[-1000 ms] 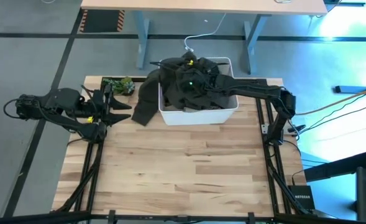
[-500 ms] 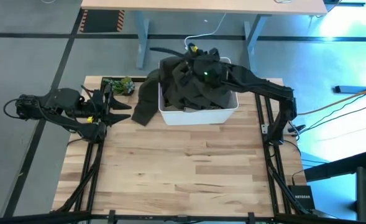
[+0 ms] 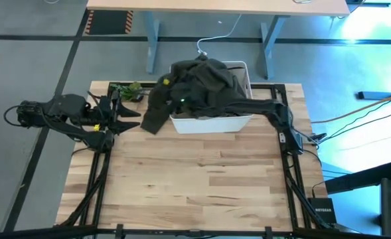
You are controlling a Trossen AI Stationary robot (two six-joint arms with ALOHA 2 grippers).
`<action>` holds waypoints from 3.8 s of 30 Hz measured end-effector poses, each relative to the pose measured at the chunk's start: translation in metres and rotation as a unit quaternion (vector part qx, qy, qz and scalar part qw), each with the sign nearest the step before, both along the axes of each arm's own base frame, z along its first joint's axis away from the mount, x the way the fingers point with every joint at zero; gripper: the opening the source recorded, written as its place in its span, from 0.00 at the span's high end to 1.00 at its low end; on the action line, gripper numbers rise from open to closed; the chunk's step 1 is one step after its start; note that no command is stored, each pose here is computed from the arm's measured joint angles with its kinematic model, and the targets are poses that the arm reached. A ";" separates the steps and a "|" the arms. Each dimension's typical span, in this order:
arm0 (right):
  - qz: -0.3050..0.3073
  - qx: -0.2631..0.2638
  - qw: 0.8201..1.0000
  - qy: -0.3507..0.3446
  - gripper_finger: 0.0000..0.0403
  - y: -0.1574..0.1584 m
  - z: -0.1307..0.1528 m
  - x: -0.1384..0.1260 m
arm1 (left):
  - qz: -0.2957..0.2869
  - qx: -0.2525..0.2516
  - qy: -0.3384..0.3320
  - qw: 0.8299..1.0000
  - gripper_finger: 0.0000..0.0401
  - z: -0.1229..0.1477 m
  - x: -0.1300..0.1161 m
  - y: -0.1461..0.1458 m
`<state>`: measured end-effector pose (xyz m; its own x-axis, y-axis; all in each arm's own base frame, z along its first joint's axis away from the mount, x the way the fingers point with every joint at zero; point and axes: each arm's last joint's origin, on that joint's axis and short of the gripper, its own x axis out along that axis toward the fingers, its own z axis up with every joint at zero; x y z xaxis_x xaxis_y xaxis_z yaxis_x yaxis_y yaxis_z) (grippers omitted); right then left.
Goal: Sort clothes
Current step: Put the black sweater into the white laundry bin
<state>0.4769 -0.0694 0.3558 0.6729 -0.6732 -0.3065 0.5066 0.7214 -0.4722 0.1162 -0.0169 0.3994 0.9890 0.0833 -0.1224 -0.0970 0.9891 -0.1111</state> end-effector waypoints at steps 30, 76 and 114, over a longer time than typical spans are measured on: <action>-0.037 -0.041 0.977 0.204 0.60 -0.042 -0.086 0.018 | 0.009 -0.029 0.063 0.998 0.63 -0.013 0.011 -0.002; -0.338 -0.142 0.930 -0.039 0.98 0.015 0.169 -0.144 | 0.005 -0.012 0.056 0.998 0.63 -0.012 0.011 -0.002; -0.206 0.268 0.940 0.057 0.76 -0.031 -0.059 -0.113 | 0.001 0.014 0.067 0.998 0.63 -0.014 0.024 -0.005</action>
